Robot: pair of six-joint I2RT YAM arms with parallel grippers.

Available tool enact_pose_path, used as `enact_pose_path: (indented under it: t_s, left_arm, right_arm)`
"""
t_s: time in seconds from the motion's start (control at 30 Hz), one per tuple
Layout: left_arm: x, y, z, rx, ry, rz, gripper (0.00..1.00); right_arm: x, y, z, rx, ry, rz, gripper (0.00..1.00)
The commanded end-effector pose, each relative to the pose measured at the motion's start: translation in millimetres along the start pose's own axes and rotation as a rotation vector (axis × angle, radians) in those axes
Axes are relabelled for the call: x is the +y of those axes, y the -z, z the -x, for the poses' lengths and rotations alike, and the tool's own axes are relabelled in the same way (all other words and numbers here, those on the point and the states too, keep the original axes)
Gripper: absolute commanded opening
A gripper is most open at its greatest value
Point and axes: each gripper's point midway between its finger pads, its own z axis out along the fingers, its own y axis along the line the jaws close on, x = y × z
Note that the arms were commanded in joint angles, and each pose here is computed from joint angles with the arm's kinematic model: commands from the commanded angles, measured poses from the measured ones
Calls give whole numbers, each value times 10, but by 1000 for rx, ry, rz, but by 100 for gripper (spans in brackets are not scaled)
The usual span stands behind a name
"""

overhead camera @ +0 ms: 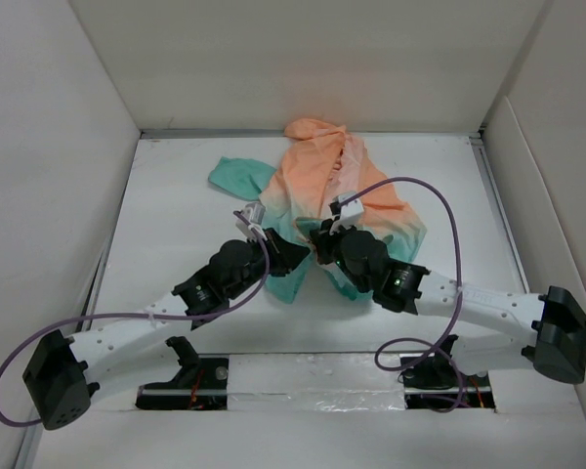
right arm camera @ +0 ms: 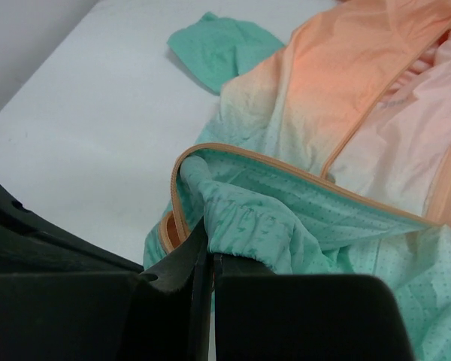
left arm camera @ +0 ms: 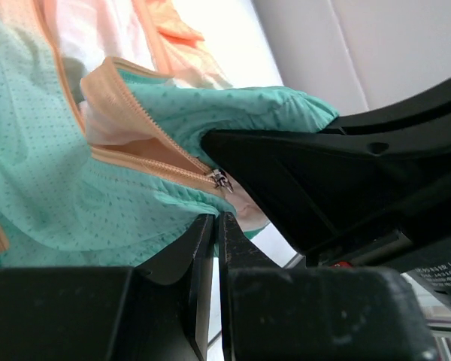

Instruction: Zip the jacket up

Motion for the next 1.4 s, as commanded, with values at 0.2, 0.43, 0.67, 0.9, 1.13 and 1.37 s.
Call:
enact_pose_path:
  t_s: [0.2, 0.43, 0.67, 0.9, 1.13, 1.37]
  left_arm:
    - [176, 178, -477, 232, -73, 28, 0]
    - [407, 308, -780, 347, -73, 72, 0]
    - [354, 403, -841, 406, -97, 42, 0]
    - [435, 475, -914, 461, -127, 73, 0]
    - [350, 570, -972, 532, -148, 31, 0]
    - [246, 712, -1176, 679, -183, -38, 0]
  right_arm:
    - [189, -73, 133, 31, -104, 151, 0]
    - [88, 81, 147, 51, -146, 206, 0]
    - [153, 165, -209, 172, -185, 312, 0]
    - [150, 190, -314, 212, -210, 361, 0]
    - [129, 389, -566, 322, -206, 430, 44]
    - [161, 949, -946, 533, -118, 602, 78]
